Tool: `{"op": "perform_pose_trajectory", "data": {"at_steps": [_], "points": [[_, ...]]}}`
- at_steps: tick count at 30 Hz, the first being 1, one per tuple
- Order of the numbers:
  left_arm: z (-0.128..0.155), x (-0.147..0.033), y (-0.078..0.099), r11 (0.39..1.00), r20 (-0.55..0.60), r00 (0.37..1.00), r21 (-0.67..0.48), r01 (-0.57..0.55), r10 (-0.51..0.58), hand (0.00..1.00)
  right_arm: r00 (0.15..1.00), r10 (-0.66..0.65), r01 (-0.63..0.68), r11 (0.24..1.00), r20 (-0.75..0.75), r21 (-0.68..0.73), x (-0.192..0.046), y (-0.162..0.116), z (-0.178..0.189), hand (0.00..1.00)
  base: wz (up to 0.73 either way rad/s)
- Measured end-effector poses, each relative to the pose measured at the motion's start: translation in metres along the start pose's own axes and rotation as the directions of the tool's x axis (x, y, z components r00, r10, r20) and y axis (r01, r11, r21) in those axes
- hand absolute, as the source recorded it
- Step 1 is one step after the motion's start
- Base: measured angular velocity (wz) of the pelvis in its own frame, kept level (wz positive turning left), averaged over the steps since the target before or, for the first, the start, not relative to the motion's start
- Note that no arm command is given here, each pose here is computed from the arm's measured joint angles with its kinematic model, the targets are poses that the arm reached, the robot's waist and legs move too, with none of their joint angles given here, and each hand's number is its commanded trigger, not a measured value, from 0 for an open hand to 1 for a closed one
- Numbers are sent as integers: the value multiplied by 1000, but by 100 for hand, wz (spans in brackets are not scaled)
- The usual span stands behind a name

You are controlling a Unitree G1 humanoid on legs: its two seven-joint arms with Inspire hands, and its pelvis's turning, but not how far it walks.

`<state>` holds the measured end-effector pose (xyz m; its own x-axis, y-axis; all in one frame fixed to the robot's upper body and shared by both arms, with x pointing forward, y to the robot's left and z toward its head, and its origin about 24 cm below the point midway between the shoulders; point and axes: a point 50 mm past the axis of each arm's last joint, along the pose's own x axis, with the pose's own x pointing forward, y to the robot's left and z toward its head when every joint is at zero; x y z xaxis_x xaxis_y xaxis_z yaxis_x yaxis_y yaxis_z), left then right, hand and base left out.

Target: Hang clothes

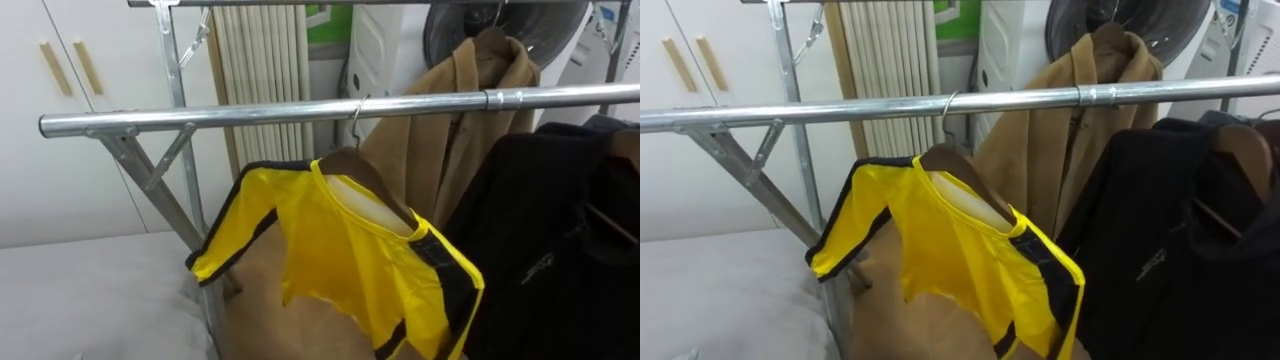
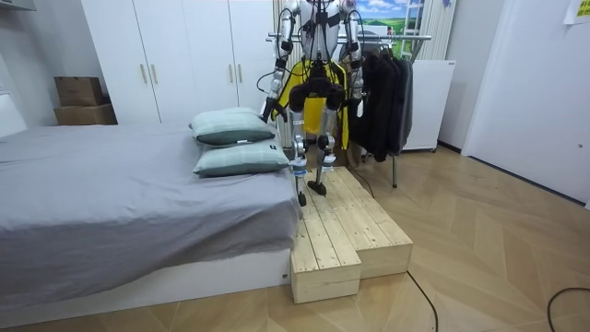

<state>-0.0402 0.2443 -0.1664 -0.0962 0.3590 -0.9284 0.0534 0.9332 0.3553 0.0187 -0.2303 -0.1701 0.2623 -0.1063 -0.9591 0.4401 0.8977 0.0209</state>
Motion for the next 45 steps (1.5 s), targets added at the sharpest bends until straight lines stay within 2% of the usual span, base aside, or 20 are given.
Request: {"op": "perform_pose_trajectory", "data": {"at_steps": [13, 28, 38, 45], "points": [[-1, 0, 0, 993, -16, 993, 23, 113, -113, 0, 999, 7, -7, 1000, -49, 2, 0, -2, -3, 0, 1], [3, 0, 0, 989, -41, 991, 74, 129, -126, 0, 998, 15, -17, 1000, -59, -21, 2, 1, 6, 0, -1], [3, 0, 1, 989, -43, 991, 72, 130, -127, 0, 999, 42, -46, 992, -33, -117, 5, 8, 19, 0, 2], [4, 1, 3, 990, -41, 990, 3, 138, -138, 0, 998, 62, -64, 990, -25, -126, 5, 9, 21, 0, -2]]}}
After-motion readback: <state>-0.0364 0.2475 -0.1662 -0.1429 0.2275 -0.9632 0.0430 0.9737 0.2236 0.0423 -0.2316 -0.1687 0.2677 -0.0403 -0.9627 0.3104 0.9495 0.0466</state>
